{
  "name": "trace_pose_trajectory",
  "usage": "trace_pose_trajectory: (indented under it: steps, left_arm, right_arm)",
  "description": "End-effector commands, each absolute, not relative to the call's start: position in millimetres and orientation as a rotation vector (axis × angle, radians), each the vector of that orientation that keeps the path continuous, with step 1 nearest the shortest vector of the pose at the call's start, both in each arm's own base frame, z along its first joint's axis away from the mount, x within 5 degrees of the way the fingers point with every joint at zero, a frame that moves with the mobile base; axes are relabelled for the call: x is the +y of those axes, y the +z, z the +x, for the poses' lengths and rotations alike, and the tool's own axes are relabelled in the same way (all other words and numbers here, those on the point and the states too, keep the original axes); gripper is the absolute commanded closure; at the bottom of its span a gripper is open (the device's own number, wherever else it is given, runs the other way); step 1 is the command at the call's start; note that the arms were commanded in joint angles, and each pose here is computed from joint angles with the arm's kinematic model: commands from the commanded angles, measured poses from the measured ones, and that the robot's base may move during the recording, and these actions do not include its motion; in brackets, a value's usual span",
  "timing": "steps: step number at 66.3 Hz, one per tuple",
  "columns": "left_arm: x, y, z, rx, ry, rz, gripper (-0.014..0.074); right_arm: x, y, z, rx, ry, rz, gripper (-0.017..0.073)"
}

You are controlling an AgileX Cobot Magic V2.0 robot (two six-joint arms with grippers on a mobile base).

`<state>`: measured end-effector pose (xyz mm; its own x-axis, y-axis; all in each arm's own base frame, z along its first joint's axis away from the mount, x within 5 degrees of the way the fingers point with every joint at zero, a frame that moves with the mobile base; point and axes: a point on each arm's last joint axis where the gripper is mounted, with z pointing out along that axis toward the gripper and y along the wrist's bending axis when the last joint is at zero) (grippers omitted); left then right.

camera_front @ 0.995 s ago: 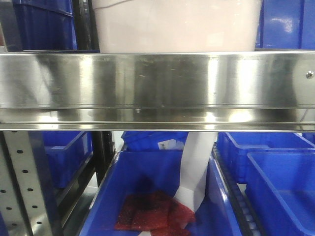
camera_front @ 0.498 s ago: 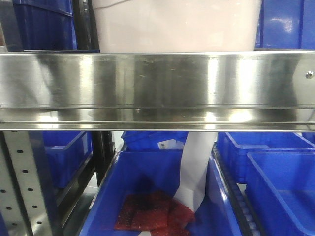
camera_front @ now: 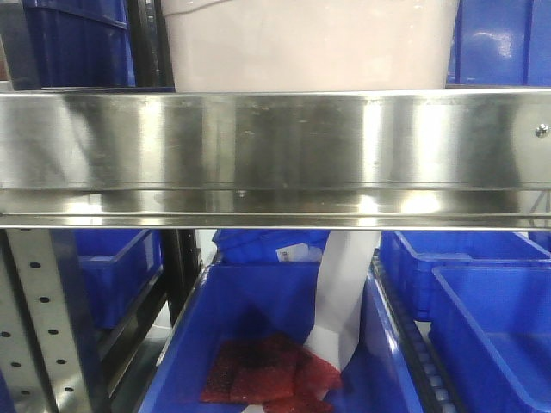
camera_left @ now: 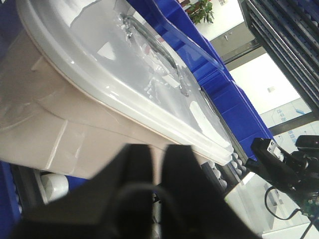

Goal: Grab white bin and place on right shelf
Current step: 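Open both grippers to release the bin on the shelf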

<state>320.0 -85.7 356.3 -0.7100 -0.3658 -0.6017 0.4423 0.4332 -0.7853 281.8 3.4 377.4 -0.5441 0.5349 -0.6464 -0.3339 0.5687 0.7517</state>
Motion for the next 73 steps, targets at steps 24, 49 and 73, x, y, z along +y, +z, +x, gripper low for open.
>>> trace_pose_trajectory:
  steps: [24, 49, 73]
  left_arm:
    - [-84.1, 438.5, 252.3, 1.766, -0.852, 0.092, 0.0712]
    - [-35.4, 393.9, 169.9, 1.527, -0.467, -0.138, 0.0712]
    - [-18.2, 337.9, 85.8, 1.431, -0.357, -0.012, 0.0712]
  right_arm:
    - [2.7, 450.0, 226.5, 1.610, 0.625, 0.079, 0.0525]
    - [-6.5, 388.5, 149.7, 1.555, 0.185, 0.107, 0.0528]
    - [15.4, 333.5, 65.6, 1.444, 0.163, -0.031, 0.0528]
